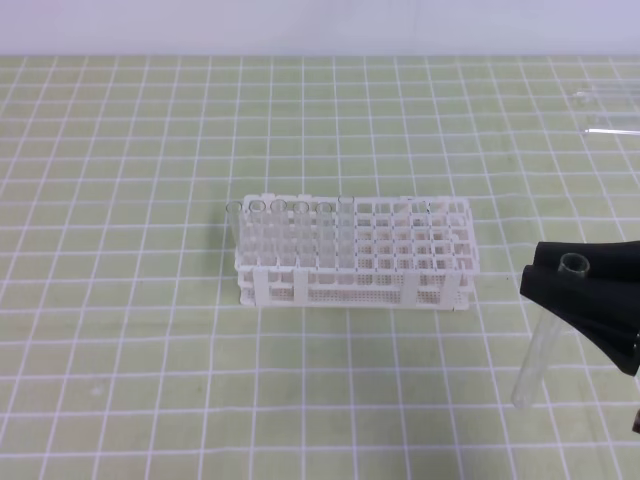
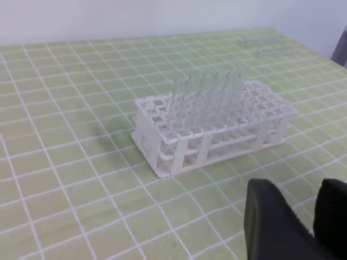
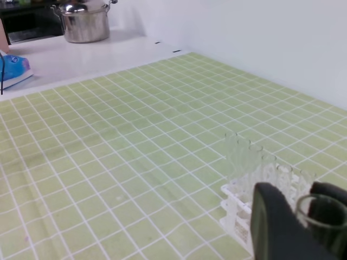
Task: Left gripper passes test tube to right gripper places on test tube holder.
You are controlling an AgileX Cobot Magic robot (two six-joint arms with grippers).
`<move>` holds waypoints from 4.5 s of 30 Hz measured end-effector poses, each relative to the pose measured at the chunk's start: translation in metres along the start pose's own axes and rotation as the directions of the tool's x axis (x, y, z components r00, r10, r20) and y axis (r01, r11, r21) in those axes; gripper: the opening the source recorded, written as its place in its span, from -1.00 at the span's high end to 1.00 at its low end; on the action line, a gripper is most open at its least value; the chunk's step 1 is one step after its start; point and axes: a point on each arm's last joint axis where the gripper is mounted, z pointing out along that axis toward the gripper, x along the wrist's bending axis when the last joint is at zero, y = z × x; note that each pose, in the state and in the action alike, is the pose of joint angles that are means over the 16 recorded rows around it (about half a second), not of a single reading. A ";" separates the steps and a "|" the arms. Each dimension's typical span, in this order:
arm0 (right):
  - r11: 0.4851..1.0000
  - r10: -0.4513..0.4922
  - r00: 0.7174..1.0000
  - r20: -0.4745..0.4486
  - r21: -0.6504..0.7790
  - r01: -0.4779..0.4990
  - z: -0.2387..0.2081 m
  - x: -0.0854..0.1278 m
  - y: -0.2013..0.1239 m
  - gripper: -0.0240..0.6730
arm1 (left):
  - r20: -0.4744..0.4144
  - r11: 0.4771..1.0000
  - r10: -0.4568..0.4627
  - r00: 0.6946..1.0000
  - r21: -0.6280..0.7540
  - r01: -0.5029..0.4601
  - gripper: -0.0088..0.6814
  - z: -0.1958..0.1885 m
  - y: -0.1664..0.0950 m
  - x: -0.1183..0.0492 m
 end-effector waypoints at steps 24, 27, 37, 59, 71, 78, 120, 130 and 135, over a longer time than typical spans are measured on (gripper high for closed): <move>1.000 0.002 1.000 0.014 -0.006 -0.002 0.000 -0.001 0.001 0.61 | -0.014 1.000 0.000 1.000 0.017 0.001 0.47 -0.001 -0.002 0.002; 1.000 -0.008 0.999 0.045 -0.007 0.009 0.000 -0.003 0.003 0.61 | -0.014 1.000 0.000 1.000 0.017 0.000 0.47 -0.001 -0.002 0.002; 0.995 -0.096 0.969 0.229 0.041 0.089 0.012 -0.015 0.028 0.61 | -0.013 1.000 -0.003 1.000 0.018 0.003 0.47 -0.001 -0.002 0.002; 0.987 0.074 0.858 0.508 -0.161 0.010 0.139 -0.049 0.020 0.61 | -0.014 1.000 -0.005 1.000 0.022 0.006 0.47 -0.002 -0.003 0.002; 0.982 0.039 0.912 0.408 -0.183 0.041 0.172 -0.044 -0.004 0.61 | -0.013 1.000 -0.004 1.000 0.019 0.005 0.47 -0.002 -0.002 0.002; 0.984 0.007 0.931 0.366 -0.167 0.058 0.184 -0.037 -0.015 0.61 | -0.014 1.000 -0.002 1.000 0.020 0.002 0.47 -0.001 -0.002 0.002; 0.990 -0.086 0.912 0.401 -0.065 0.122 0.200 -0.047 -0.047 0.61 | -0.015 1.000 -0.001 1.000 0.021 0.001 0.47 -0.001 -0.002 0.002; 0.992 -0.084 0.913 0.399 -0.049 0.113 0.202 -0.048 -0.052 0.61 | -0.015 1.000 0.002 1.000 0.020 -0.002 0.47 0.000 -0.002 0.001; 0.993 -0.082 0.914 0.398 -0.041 0.107 0.204 -0.048 -0.055 0.61 | -0.015 1.000 0.001 1.000 0.021 -0.001 0.47 -0.001 -0.002 0.002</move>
